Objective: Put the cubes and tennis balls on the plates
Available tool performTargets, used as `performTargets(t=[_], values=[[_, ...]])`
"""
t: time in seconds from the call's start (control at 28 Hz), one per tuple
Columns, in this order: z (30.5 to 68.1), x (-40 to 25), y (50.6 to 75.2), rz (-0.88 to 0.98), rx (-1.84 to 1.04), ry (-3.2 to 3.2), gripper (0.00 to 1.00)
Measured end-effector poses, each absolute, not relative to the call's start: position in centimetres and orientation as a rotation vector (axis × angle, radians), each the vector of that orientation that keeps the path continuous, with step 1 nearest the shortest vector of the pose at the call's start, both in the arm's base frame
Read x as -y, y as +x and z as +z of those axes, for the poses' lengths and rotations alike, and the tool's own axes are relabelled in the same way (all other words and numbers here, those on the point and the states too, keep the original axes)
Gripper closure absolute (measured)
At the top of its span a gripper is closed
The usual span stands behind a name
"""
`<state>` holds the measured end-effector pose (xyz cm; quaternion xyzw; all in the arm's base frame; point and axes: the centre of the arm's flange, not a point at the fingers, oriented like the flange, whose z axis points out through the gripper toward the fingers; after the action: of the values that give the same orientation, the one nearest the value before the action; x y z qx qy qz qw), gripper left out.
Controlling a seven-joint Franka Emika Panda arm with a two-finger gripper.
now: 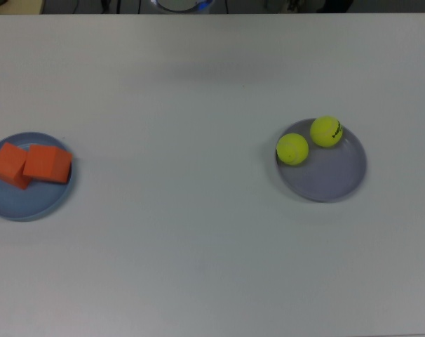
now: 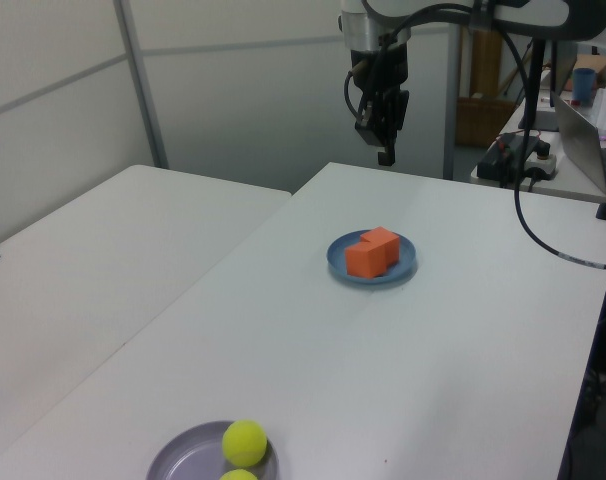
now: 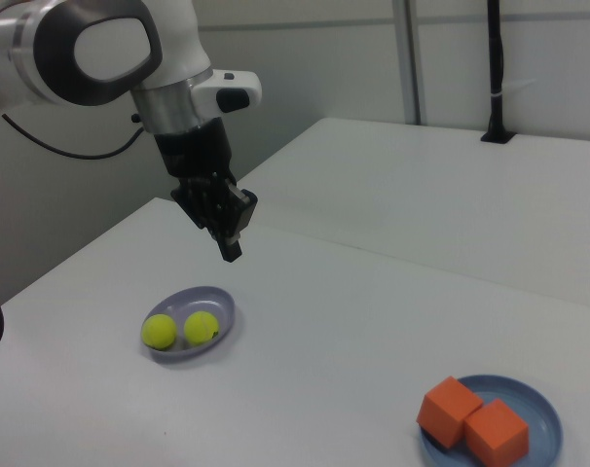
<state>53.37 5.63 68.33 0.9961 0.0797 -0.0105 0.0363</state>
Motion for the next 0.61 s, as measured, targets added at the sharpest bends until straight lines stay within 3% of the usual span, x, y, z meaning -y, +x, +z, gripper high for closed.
performTargets(t=[0.39, 0.61], values=[[68.34, -5.63, 53.37, -0.032, -0.247, 3.059, 0.89], [68.34, -5.63, 53.37, -0.032, -0.248, 3.059, 0.62]])
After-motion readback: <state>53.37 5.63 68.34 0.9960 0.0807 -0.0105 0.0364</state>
